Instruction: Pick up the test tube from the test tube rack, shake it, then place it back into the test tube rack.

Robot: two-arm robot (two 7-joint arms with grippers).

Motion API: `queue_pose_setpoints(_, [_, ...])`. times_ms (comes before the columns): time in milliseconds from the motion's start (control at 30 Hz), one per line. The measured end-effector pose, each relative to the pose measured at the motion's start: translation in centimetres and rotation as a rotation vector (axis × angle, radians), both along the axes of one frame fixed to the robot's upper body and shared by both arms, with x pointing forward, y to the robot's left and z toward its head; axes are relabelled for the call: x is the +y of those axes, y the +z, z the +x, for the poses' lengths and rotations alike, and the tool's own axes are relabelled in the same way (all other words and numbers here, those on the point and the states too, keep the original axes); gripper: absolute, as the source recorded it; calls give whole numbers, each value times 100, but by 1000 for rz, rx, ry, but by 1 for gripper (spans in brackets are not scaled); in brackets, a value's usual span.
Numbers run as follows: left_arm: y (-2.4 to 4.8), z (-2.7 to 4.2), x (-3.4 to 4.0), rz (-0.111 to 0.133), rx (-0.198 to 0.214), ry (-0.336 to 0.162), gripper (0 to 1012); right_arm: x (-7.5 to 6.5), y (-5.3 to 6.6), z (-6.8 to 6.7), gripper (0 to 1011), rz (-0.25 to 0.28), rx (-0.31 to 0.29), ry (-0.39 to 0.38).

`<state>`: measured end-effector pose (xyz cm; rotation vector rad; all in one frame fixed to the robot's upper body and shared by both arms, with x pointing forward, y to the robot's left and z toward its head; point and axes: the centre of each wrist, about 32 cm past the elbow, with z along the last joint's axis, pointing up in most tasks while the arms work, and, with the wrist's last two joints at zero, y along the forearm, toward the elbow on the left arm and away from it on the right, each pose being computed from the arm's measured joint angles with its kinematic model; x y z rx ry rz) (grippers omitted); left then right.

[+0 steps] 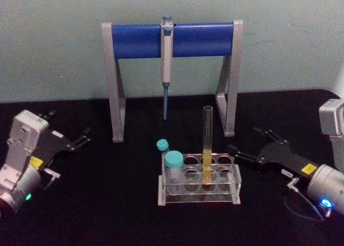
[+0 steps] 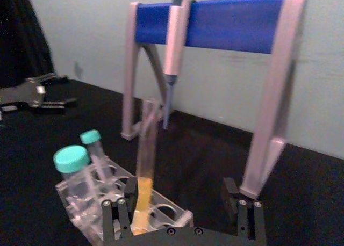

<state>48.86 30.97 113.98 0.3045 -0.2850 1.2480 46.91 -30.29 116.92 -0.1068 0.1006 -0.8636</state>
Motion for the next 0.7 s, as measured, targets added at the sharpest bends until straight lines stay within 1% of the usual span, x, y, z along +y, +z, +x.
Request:
queue_pose_setpoints(100, [0,0,0,0,0,0,1009,15,26,25,1000,11,9,27])
queue_pose_setpoints(200, [0,0,0,0,0,0,1010,41,48,78,1000,25,22,59])
queue_pose_setpoints(333, [0,0,0,0,0,0,1010,87,83,179,1000,36,35,103])
queue_pose_setpoints(433, [0,0,0,0,0,0,1010,109,101,229,1000,34,39,120])
queue_pose_setpoints(533, [0,0,0,0,0,0,1010,151,121,338,1000,27,52,142])
queue_pose_setpoints(567, [0,0,0,0,0,0,1010,151,121,338,1000,27,52,142])
queue_pose_setpoints(600, [0,0,0,0,0,0,1010,164,129,385,1000,22,56,149])
queue_pose_setpoints(700, [0,0,0,0,0,0,1010,186,124,455,1000,17,66,159])
